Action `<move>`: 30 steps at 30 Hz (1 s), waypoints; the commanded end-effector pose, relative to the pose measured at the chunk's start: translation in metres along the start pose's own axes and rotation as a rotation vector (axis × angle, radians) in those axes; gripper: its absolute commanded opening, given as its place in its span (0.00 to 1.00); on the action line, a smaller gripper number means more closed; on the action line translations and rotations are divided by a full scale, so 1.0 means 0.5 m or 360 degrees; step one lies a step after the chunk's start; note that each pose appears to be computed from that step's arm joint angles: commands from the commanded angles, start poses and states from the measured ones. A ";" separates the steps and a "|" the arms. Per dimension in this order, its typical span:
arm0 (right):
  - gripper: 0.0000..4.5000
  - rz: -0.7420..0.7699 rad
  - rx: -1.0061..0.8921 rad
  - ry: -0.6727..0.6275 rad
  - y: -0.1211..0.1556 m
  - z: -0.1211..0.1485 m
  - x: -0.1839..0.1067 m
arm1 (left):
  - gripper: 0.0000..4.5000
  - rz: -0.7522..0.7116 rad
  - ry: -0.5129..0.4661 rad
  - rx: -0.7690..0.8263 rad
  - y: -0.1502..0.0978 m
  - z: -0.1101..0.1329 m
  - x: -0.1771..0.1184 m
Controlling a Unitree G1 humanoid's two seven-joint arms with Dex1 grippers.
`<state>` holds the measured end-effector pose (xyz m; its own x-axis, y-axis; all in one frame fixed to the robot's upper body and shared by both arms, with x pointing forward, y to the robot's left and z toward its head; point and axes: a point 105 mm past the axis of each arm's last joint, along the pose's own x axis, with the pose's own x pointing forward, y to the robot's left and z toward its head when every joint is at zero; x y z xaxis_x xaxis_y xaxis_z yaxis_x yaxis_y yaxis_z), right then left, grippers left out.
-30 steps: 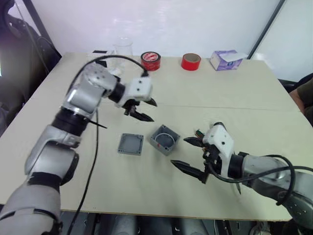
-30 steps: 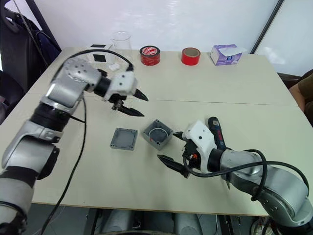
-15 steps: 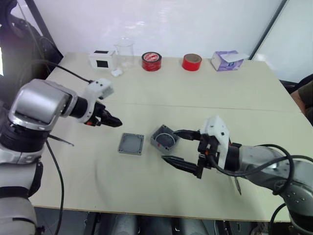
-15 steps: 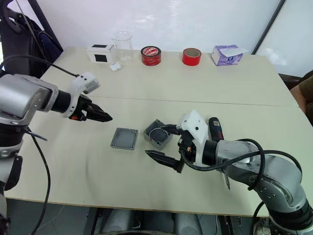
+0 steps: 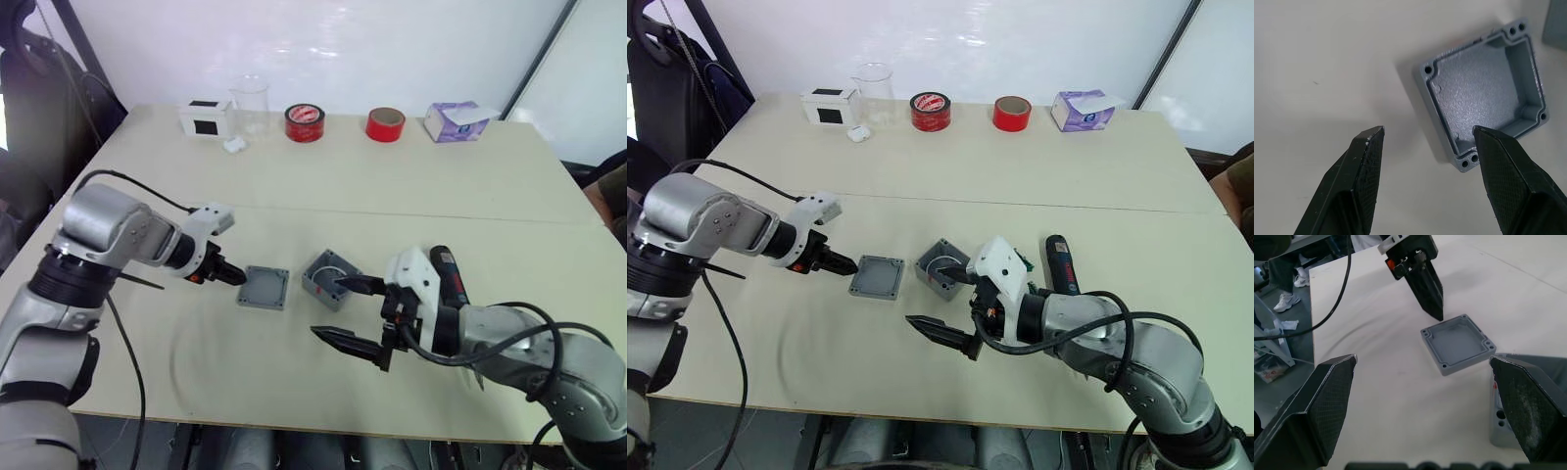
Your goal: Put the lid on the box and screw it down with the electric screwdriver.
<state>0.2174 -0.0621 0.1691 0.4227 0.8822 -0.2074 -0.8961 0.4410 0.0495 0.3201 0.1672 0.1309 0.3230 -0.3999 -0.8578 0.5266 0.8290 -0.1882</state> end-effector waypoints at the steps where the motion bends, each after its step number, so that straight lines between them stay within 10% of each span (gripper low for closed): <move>1: 1.00 -0.0021 -0.0009 -0.0107 0.002 0.021 0.001 | 0.65 -0.0007 -0.0004 -0.0024 -0.011 0.008 0.006; 7: 1.00 -0.0052 0.0008 -0.0103 0.001 0.019 0.007 | 0.65 0.0050 0.0058 -0.0050 -0.012 -0.007 0.029; 15: 1.00 -0.0069 0.0012 -0.0112 -0.002 0.021 0.007 | 0.04 0.0094 0.0015 -0.0037 -0.024 0.002 0.047; 18: 1.00 -0.0065 0.0022 -0.0105 -0.004 0.016 0.004 | 0.00 0.0164 -0.0100 -0.0043 -0.022 0.017 0.049; 24: 1.00 -0.0062 0.0058 -0.0198 -0.019 0.037 -0.012 | 0.00 0.0232 -0.0556 -0.0169 0.008 0.077 -0.001; 30: 1.00 -0.0138 0.0076 -0.0451 -0.074 0.122 -0.018 | 0.00 0.0116 -0.1356 -0.0195 0.008 0.209 -0.119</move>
<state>0.2426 -0.0728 0.2141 0.4881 0.8726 0.0162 -0.8687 0.4839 0.1056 0.3753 0.1527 0.1848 0.7781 -0.4421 -0.4462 0.3643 0.8963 -0.2528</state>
